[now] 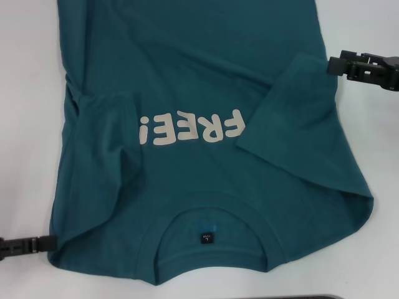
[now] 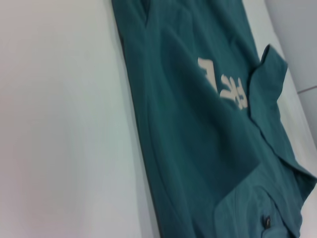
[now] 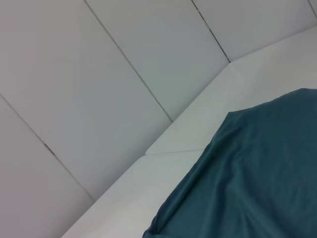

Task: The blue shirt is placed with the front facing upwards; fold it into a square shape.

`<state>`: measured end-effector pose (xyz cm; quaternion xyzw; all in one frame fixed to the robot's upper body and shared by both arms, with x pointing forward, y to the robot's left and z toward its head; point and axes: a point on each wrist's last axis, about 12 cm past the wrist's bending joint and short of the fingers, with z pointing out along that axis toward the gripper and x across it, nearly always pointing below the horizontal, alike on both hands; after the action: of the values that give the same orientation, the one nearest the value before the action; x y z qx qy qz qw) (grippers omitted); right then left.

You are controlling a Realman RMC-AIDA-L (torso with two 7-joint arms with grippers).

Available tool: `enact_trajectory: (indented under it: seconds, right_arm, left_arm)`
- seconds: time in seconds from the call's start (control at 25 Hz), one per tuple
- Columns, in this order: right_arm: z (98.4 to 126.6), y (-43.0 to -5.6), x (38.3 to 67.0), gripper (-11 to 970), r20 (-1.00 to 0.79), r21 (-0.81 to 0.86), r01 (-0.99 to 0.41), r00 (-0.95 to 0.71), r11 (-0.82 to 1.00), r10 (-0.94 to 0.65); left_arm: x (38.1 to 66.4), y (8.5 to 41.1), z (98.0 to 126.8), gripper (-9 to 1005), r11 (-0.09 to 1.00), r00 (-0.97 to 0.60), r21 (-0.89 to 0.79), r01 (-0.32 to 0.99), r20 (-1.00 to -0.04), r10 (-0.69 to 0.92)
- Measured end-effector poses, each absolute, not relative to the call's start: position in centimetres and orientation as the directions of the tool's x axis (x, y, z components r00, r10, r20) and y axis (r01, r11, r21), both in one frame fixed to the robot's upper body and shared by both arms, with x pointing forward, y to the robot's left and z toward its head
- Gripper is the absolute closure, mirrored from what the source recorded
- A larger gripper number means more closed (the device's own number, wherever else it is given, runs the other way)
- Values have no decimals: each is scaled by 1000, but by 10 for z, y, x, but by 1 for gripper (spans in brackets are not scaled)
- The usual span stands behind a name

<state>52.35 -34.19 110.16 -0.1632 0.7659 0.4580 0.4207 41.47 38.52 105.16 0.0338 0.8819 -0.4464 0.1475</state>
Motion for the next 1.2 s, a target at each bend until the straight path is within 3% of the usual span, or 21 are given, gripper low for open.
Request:
enact_trajectory:
  seconds: [1.2]
  right_arm:
    - [1103, -344, 525, 45, -790, 567, -626, -598, 535, 137]
  left_arm:
    - [439, 361, 1057, 123, 563, -959, -785, 258, -279, 51]
